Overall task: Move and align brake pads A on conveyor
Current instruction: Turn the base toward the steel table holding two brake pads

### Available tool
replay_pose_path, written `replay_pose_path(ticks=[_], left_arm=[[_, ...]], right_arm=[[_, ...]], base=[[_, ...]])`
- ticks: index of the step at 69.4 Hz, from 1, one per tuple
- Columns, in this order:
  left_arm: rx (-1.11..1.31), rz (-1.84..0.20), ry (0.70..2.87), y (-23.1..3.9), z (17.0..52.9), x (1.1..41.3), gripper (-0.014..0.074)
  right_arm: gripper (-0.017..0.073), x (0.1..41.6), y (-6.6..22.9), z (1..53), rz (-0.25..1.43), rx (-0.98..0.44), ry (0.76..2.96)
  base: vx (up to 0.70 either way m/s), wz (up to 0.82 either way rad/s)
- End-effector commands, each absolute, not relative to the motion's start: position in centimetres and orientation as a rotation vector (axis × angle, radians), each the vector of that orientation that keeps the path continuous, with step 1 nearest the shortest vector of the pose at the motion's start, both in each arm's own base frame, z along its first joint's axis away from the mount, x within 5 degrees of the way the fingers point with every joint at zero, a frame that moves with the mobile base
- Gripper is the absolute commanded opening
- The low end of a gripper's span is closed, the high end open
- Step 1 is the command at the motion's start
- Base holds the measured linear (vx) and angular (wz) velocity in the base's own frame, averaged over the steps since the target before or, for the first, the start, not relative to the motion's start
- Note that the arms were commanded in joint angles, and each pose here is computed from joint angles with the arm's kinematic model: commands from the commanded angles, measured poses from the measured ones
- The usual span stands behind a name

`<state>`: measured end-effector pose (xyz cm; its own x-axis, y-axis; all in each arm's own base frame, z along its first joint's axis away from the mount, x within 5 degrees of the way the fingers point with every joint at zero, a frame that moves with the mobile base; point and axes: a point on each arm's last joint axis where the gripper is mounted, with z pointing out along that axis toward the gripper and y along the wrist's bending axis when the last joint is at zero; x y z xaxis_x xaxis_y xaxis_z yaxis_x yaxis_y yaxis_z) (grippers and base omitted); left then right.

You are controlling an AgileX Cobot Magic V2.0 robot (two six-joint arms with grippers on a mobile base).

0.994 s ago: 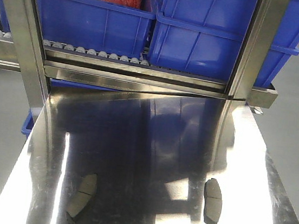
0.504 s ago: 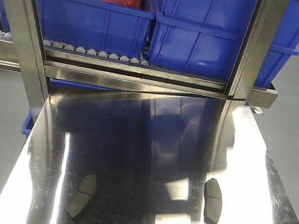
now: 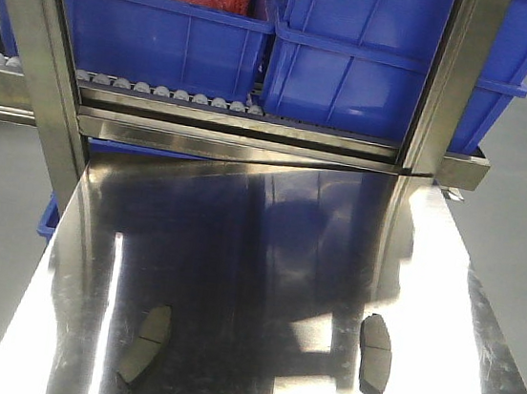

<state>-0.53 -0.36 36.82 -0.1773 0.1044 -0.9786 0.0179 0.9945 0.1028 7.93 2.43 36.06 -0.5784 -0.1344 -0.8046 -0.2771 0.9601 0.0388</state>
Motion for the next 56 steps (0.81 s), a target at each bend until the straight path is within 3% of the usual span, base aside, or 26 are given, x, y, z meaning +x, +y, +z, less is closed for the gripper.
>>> replay_pose_path(ticks=[1, 18, 39, 56], left_arm=[[0.083, 0.078, 1.678, -0.4, 38.0, -0.2, 0.0565], [0.045, -0.008, 1.796, -0.5, 37.7, 2.4, 0.0565], [-0.051, -0.322, 2.254, -1.7, 34.4, 12.5, 0.0565], [-0.025, -0.271, 2.500, -2.2, 30.7, 18.3, 0.0565]], right_arm=[[0.0592, 8.3, 2.4, 37.1, 0.192, -0.279, 2.121], [0.0592, 8.3, 2.4, 37.1, 0.193, -0.279, 2.121], [0.0592, 8.3, 2.4, 37.1, 0.194, -0.279, 2.121], [0.0592, 8.3, 2.4, 37.1, 0.194, -0.279, 2.121]], base=[[0.00, 0.00], [0.00, 0.00], [0.00, 0.00], [0.00, 0.00]])
